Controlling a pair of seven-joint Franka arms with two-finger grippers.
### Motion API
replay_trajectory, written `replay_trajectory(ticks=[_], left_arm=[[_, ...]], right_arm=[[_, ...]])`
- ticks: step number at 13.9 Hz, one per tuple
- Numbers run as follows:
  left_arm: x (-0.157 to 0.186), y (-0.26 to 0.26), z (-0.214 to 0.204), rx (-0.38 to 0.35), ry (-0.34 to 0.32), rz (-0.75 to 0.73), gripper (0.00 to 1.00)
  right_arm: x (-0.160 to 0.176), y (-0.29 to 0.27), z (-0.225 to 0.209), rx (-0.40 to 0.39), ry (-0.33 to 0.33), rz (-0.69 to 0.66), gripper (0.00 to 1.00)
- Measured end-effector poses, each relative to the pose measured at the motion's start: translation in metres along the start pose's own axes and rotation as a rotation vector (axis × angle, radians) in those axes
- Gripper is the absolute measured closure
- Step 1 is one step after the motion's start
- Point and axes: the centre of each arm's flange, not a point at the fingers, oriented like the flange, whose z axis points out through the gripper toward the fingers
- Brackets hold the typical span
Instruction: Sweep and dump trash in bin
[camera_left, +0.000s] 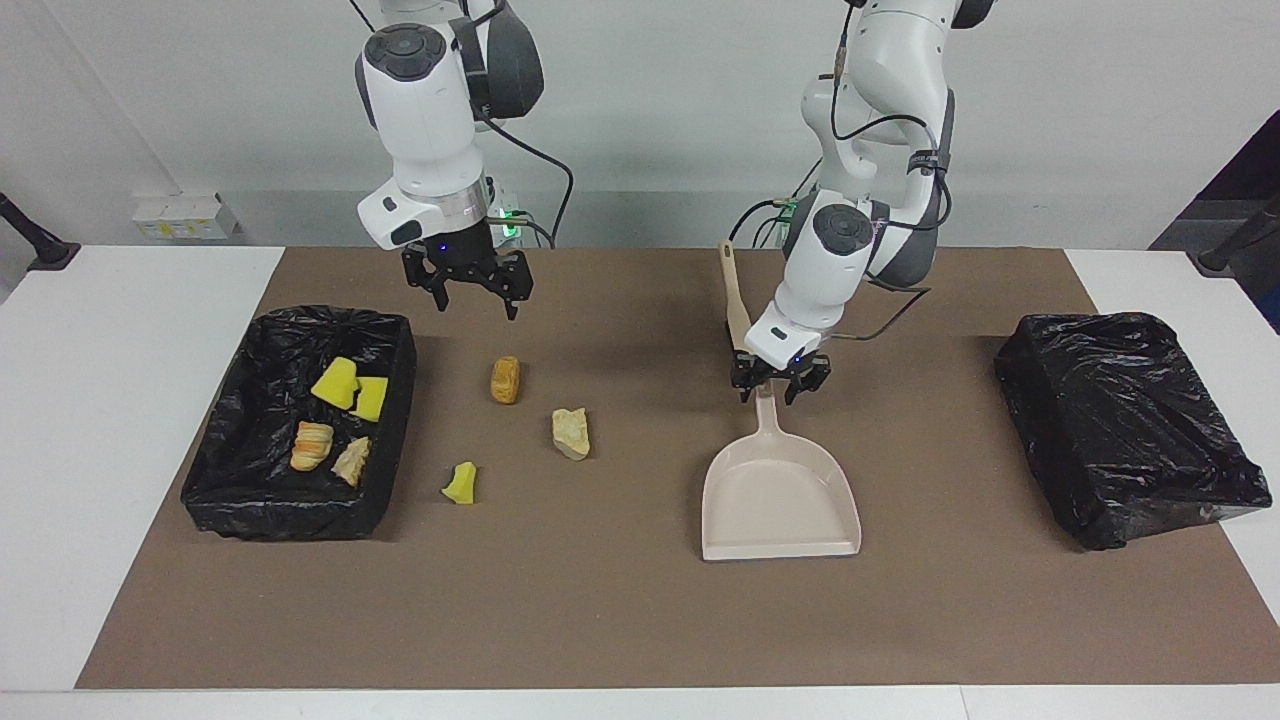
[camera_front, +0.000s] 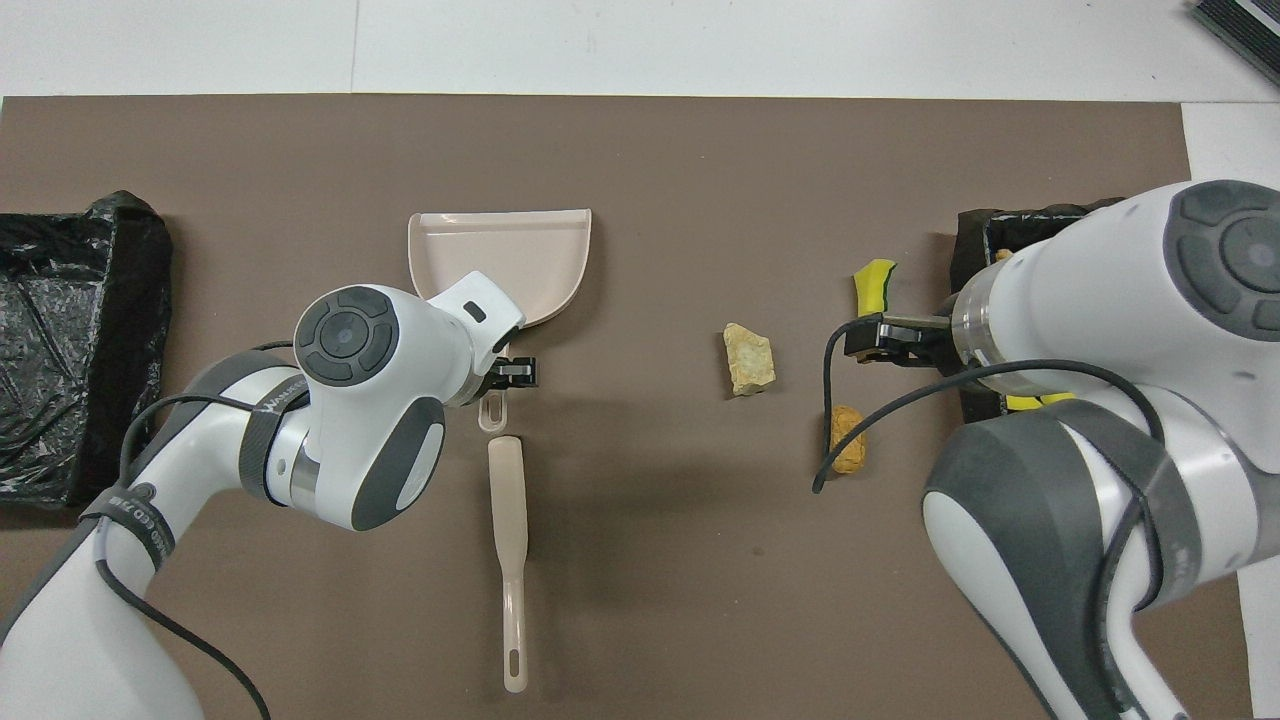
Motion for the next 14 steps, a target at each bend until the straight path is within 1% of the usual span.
replay_trajectory(ticks=[2, 3, 4, 6, 8, 9, 11, 13, 14], left_arm=[[0.0, 0.0, 0.0, 0.0, 0.0, -0.009, 0.59], [0.0, 0.0, 0.0, 0.0, 0.001, -0.01, 0.69], [0.001, -0.001, -0.001, 0.0, 0.003, -0.013, 0.69], [0.01, -0.011, -0.009, 0.0, 0.015, -0.033, 0.69], [0.032, -0.041, -0.032, 0.007, 0.015, -0.042, 0.69], [0.044, -0.063, -0.045, 0.013, 0.008, -0.022, 0.69], [0.063, -0.113, -0.064, 0.024, -0.018, 0.07, 0.69], [0.076, -0.155, -0.071, 0.034, -0.027, 0.184, 0.69], [0.081, -0.171, -0.071, 0.054, -0.029, 0.261, 0.69]], right_arm=[[-0.013, -0.021, 0.006, 0.017, -0.023, -0.033, 0.0], [-0.024, -0.039, 0.01, 0.032, -0.039, -0.053, 0.0], [-0.038, -0.061, 0.015, 0.041, -0.046, -0.071, 0.0], [-0.074, -0.112, 0.027, 0.056, -0.033, -0.095, 0.0], [-0.112, -0.157, 0.043, 0.078, -0.011, -0.122, 0.0], [-0.128, -0.172, 0.05, 0.086, -0.007, -0.134, 0.0], [-0.159, -0.202, 0.065, 0.103, -0.018, -0.147, 0.0], [-0.195, -0.243, 0.087, 0.128, -0.022, -0.137, 0.0], [-0.216, -0.263, 0.102, 0.131, -0.033, -0.144, 0.0]])
